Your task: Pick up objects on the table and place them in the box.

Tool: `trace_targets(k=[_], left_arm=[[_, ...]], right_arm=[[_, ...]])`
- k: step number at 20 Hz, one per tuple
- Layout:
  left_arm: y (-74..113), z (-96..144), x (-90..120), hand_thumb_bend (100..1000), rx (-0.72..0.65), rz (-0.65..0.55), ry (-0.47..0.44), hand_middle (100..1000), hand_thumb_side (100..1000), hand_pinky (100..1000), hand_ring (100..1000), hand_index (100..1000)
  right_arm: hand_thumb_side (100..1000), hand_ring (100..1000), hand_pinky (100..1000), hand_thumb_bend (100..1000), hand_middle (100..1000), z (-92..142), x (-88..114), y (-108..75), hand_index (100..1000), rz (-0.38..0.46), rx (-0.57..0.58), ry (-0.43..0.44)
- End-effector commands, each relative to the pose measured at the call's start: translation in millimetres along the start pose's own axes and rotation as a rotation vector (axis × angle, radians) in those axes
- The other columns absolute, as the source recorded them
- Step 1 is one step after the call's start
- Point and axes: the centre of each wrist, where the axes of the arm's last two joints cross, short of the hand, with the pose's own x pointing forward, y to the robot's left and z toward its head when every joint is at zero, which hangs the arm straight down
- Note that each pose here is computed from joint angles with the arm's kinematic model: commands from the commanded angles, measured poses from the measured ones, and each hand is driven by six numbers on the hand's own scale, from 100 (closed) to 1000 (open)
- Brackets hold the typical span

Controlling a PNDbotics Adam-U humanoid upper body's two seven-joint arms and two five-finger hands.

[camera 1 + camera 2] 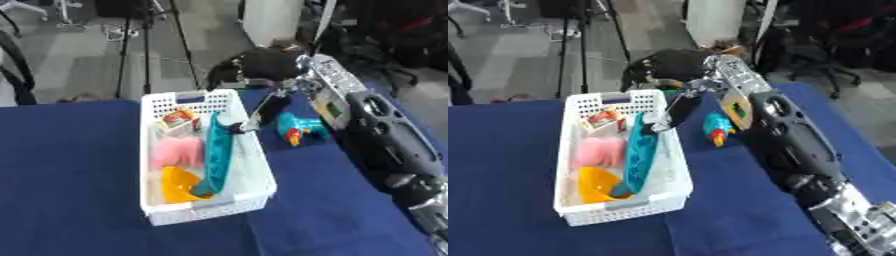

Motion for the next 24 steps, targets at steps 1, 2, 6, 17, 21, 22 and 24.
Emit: trace_targets(k=[1,2,6,17,21,22,24], left_arm=[[7.1,-3,3,711,0.008,-0.017,-0.016,740,738,509,675,836],[6.8,-2,2,711,0.006,-0.017,-0.015,740,738,509,675,836],[6.3,-1,0,706,-0.004,-0.022,-0.008,740,745,510,675,836],[5.2,1,-1,695,-0.006,-0.017,-0.004,739,759,508,674,837],[4.6,1,-1,691,-0.006,-0.014,-0.006,740,762,508,674,838],[4.4,1,-1,691,-0.006,-0.013,-0.006,740,762,508,674,838],[4.1,1,-1,692,-0.005,-0.011,-0.006,740,762,507,674,838]], right_arm=[[557,705,644,330,752,39,-5,-22.2,812,0.013,-0.092,0.066],[557,705,644,330,752,47,-3,-22.3,812,0.004,-0.102,0.081],[579,685,621,242,741,81,-1,-8.2,813,-0.064,-0.111,0.181],[584,636,553,147,715,142,2,19.5,815,-0.217,-0.216,0.422],[584,622,520,135,714,148,2,23.4,810,-0.251,-0.294,0.498],[584,622,520,135,714,148,2,24.6,810,-0.256,-0.302,0.512],[584,621,518,140,714,149,3,26.8,810,-0.261,-0.301,0.528]])
